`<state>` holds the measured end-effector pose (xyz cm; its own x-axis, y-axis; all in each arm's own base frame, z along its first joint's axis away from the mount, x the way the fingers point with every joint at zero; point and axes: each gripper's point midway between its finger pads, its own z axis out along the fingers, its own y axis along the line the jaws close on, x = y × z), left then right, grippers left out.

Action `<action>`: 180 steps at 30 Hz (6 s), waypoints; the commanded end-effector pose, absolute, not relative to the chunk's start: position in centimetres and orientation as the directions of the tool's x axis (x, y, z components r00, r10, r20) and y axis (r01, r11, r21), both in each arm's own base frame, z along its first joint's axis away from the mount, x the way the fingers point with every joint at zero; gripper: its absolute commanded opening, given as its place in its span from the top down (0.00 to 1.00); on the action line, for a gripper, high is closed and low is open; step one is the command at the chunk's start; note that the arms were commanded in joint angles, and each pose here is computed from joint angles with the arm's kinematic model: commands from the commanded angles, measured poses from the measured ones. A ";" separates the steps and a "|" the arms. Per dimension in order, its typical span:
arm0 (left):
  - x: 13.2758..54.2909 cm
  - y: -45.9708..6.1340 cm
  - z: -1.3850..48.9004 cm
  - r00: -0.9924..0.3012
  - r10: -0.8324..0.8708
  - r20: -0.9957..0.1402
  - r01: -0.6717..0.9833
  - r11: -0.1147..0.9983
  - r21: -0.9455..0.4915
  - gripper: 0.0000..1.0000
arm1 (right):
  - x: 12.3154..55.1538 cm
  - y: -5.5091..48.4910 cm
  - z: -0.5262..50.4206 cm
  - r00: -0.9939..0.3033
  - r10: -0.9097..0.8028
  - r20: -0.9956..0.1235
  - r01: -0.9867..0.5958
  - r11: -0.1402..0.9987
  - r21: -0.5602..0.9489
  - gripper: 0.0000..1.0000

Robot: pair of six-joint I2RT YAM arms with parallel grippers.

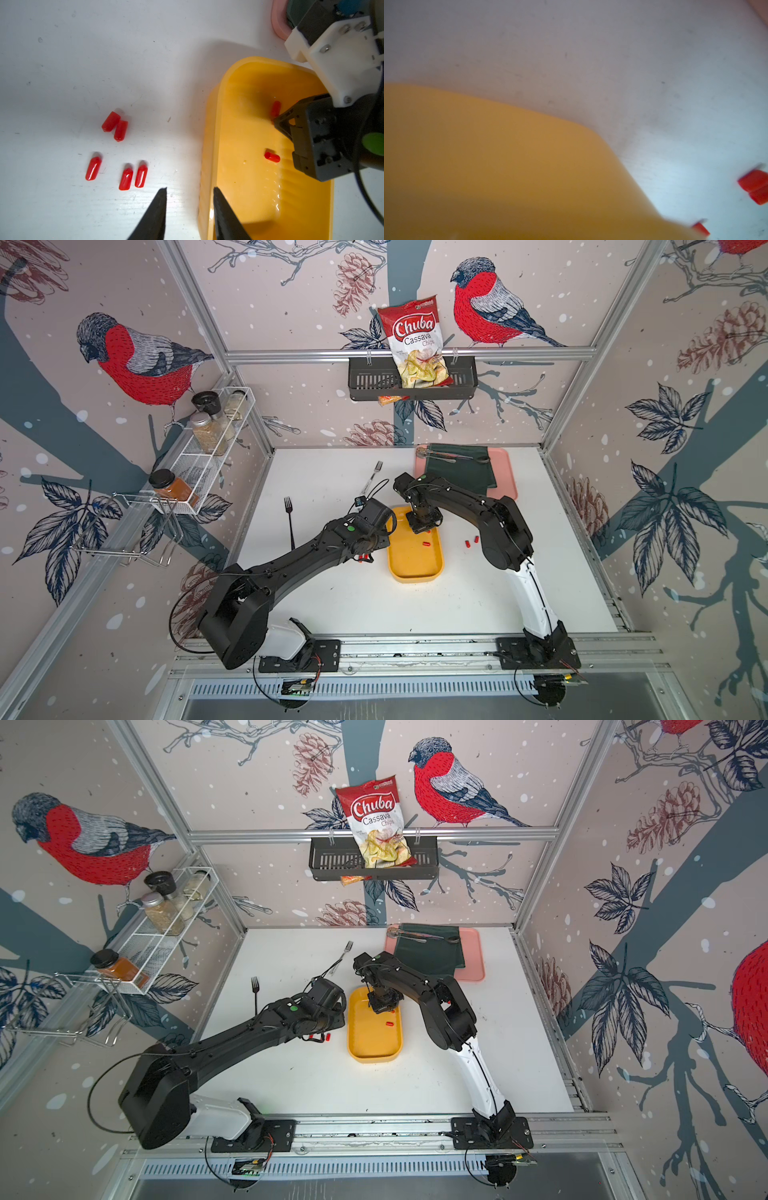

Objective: Take the screw protection sleeves out of the storage box
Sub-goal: Pick up the screw protection sleeve from the storage box, then place the screw protection sleeve at the center of the board, then pick up the screw protection sleeve from the storage box, then place the screw protection sleeve at the center of the board.

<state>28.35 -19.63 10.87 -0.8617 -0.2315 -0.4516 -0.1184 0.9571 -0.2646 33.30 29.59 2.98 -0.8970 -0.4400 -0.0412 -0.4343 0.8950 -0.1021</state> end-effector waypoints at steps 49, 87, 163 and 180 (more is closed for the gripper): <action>28.6 -20.1 9.6 -0.877 -0.207 -0.434 -0.104 0.963 -0.250 0.62 | 30.4 17.5 1.6 -0.991 0.111 0.078 0.125 0.969 0.211 0.94; 27.6 -19.6 9.2 -0.874 -0.233 -0.427 -0.119 0.954 -0.276 0.63 | 29.2 29.5 5.3 -0.828 -0.561 -0.017 -0.561 0.828 0.002 0.52; 28.1 -20.1 8.5 -0.886 -0.209 -0.414 -0.106 0.960 -0.258 0.67 | 31.1 8.8 3.3 -0.955 0.294 0.039 0.294 0.925 0.241 1.00; 28.1 -20.3 8.6 -0.888 -0.204 -0.411 -0.100 0.961 -0.260 0.67 | 32.2 7.5 2.9 -0.940 0.340 0.030 0.339 0.918 0.205 0.68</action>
